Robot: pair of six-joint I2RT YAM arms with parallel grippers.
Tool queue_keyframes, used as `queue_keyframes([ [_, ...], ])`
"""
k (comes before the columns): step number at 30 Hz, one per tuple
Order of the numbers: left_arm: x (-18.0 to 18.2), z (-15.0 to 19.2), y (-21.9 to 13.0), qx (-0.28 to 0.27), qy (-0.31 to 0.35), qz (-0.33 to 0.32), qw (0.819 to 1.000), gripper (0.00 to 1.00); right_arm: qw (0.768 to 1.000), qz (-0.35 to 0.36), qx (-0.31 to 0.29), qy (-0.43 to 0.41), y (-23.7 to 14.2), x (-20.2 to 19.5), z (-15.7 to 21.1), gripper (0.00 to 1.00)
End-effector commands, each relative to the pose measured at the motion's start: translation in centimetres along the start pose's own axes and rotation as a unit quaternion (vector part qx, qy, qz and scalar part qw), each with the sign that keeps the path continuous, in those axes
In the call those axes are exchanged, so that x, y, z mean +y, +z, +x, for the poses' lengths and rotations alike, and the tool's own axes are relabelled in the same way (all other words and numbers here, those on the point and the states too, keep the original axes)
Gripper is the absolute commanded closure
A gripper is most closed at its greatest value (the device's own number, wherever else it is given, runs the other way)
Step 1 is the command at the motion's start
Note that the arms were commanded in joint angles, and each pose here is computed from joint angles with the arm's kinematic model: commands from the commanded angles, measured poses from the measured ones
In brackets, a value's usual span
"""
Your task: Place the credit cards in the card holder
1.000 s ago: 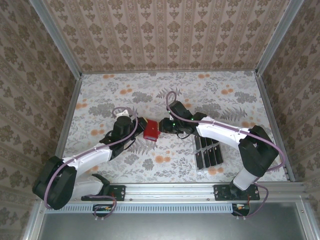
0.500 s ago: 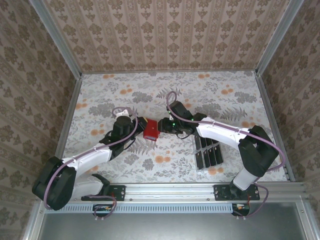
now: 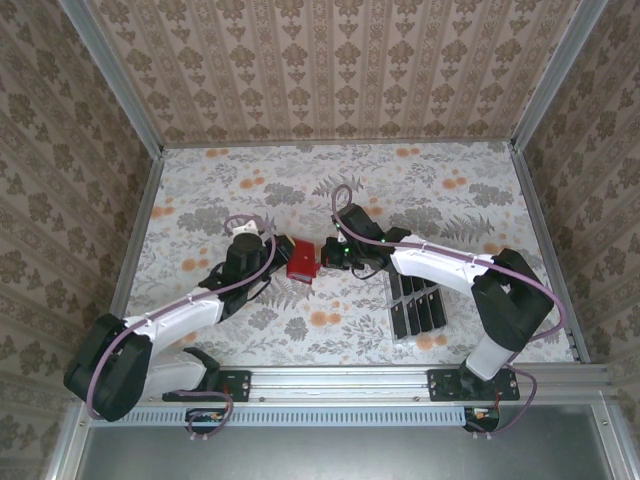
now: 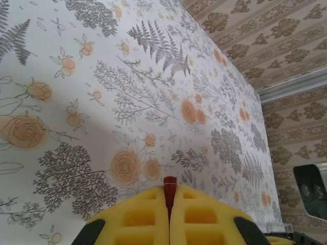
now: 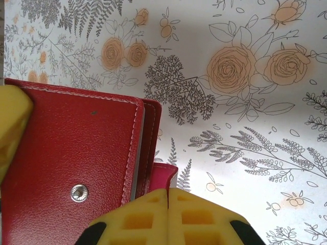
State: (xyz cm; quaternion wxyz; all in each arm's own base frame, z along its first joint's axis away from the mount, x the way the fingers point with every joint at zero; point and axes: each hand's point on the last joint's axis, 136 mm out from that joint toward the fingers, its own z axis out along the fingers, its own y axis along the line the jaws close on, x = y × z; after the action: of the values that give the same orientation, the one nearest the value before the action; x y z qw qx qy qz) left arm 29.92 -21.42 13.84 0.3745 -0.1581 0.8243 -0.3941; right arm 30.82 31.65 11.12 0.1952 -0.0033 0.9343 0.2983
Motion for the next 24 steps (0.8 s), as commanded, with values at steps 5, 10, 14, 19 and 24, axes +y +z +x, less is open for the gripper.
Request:
queue_keyframes([
  [5, 3.2, 1.6, -0.6, 0.016, 0.030, -0.048, 0.998, 0.52, 0.999, -0.039, 0.004, -0.015, -1.6, 2.4, -0.1, 1.00],
  [10, 6.5, 2.8, -1.5, 0.034, 0.059, -0.101, 0.993, 0.32, 0.998, -0.052, 0.017, -0.027, -2.0, 3.6, 0.3, 1.00],
  [14, 7.2, 3.1, -2.2, 0.046, 0.080, -0.115, 0.989, 0.29, 0.997, -0.063, 0.021, -0.035, -2.4, 4.8, 0.4, 1.00],
  [19, 7.2, 3.0, -2.8, 0.042, 0.090, -0.115, 0.988, 0.28, 0.996, -0.075, 0.017, -0.040, -2.8, 6.0, 0.1, 1.00],
  [24, 6.9, 2.8, -2.9, 0.041, 0.096, -0.112, 0.988, 0.27, 0.997, -0.064, 0.015, -0.043, -2.7, 5.8, 0.1, 1.00],
])
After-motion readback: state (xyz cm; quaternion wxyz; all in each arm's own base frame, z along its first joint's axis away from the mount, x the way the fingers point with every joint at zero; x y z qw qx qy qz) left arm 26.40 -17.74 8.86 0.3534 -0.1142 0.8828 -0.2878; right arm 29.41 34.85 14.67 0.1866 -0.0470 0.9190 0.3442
